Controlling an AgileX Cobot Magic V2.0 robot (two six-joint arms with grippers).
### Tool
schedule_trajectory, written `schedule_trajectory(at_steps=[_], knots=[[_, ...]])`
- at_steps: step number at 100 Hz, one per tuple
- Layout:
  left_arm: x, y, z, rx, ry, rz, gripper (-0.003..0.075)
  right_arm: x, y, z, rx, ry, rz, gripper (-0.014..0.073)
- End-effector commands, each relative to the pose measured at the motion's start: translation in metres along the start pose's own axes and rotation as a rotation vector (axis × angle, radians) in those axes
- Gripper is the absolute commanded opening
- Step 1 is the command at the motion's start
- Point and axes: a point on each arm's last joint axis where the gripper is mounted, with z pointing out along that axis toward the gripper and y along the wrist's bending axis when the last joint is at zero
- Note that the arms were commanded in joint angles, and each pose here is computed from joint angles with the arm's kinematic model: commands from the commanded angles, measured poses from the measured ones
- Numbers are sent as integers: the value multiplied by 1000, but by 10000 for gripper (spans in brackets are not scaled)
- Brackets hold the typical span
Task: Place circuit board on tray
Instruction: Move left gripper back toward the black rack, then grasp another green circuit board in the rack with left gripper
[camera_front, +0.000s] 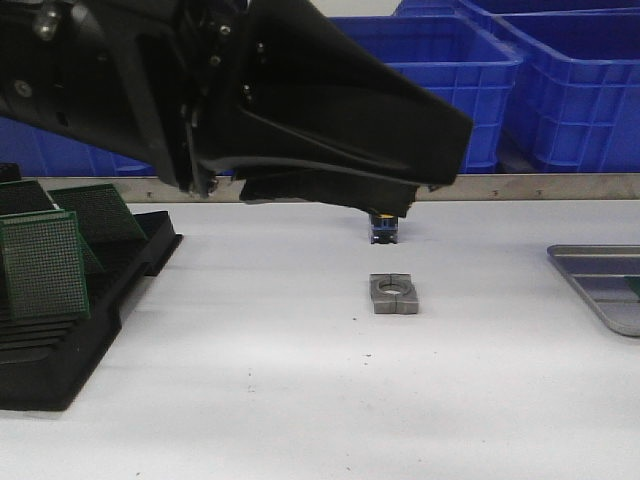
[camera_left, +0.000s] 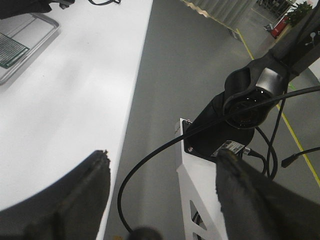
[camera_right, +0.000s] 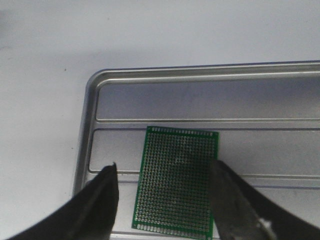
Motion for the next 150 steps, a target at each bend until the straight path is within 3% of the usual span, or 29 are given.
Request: schedule_trajectory(at_steps=[1,18,44,74,98,112,132,150], knots=[[-18,-14,-4,59,-83,24,421,-15,-1,-11,20,-73,10,464],[-22,-5,-24,-5,-97,44,405,-15,0,-11,10,-69,10,464],[-20,9,-91,-225,-20,142,402,-15,1,-11,5,-67,9,464],[-6,-1,-150,-477,223,284,403,-15,1,-11,5,-67,9,464],[7,-23,-175,-631,586,461,403,-15,1,-11,-1,-65,9,464],[16,-21,-193,-773,788,416,403,-14,1,-11,-3,-64,9,464],[20,-11,-205,-874,901,409,402,-14,2,-10,-12,-58,10,464],[19,5,-207,-926,885,426,402,-14,2,-10,-12,-58,10,464]])
